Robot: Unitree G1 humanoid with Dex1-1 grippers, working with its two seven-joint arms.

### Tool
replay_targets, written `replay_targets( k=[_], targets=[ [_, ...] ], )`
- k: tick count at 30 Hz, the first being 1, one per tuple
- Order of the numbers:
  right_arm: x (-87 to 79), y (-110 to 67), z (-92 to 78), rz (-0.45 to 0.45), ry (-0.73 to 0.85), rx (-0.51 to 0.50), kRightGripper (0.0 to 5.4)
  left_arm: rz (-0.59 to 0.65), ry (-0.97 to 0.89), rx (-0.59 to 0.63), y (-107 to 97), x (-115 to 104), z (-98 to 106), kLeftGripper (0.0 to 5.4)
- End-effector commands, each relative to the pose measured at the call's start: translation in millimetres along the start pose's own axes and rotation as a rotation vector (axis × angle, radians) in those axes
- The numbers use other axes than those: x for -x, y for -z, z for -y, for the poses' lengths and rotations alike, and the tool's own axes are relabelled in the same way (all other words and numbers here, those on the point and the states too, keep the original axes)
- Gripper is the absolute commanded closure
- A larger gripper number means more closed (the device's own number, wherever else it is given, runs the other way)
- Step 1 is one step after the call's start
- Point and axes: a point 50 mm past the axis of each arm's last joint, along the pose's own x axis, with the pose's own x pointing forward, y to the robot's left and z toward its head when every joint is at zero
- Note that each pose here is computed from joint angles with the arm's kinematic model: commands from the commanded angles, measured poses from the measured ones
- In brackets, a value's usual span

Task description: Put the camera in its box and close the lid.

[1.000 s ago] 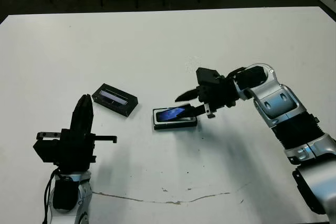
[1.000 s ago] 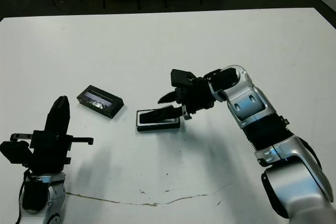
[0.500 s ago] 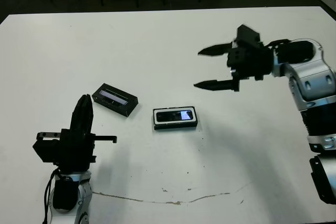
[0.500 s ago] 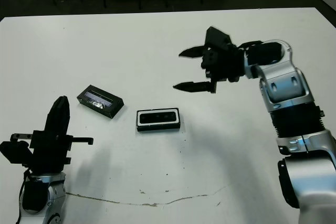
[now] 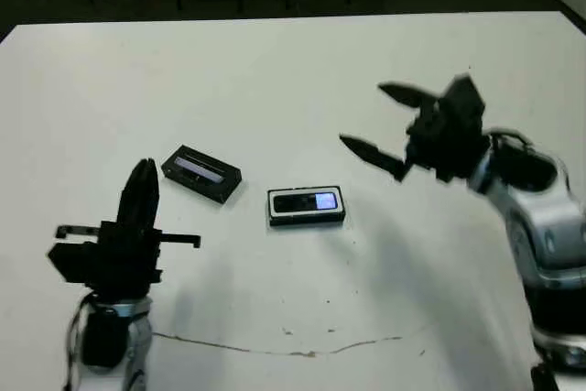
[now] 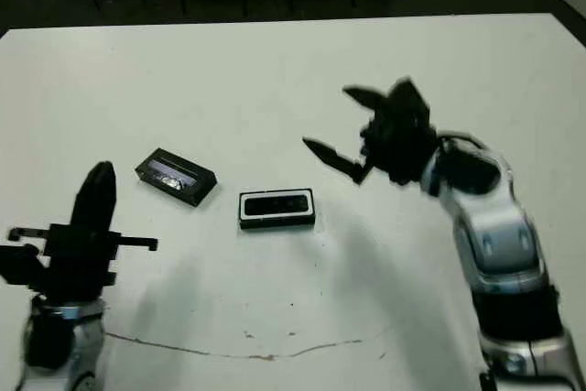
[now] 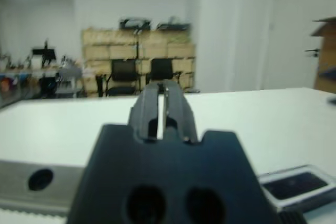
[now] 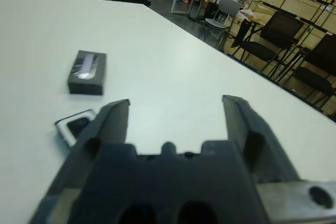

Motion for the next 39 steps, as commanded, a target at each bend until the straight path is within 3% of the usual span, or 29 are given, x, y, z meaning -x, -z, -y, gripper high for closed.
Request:
replay_targets(
  k=[1,5,9,14,18,27,35,39],
  targets=[
    [14.0,5.6,-9.6,-0.011,-0.005,-0.016,2.21,0.005,0.169,-0.129,-36,-10,-10,5.4],
    [20.1,7.2,-16.9,-0.003,-0.001,-0.02,2.94,0.063,0.384,-0.314,-73,-49,-19,5.4],
    [19.6,5.1,-17.8,0.004,0.002,-0.041,3.66,-0.023,0.53,-0.425,-87,-93,-22,5.4],
    [19.1,3.0,-17.9,-0.002,0.005,-0.039,4.6,-0.281,0.757,-0.561,-78,-145,-28,5.4],
    [20.2,2.4,-19.4,0.001,0.011,-0.03,5.33,-0.415,0.803,-0.646,-49,-171,-26,5.4],
    [20.2,2.9,-24.4,0.035,-0.011,-0.038,5.38,-0.669,0.904,-0.722,18,-191,-8,5.4],
    [19.2,8.5,-26.9,0.062,-0.047,-0.073,5.38,-0.826,1.062,-0.823,50,-191,6,5.4],
    [18.5,9.8,-27.5,0.07,-0.054,-0.077,5.38,-0.895,1.115,-0.787,65,-186,10,5.4]
  ],
)
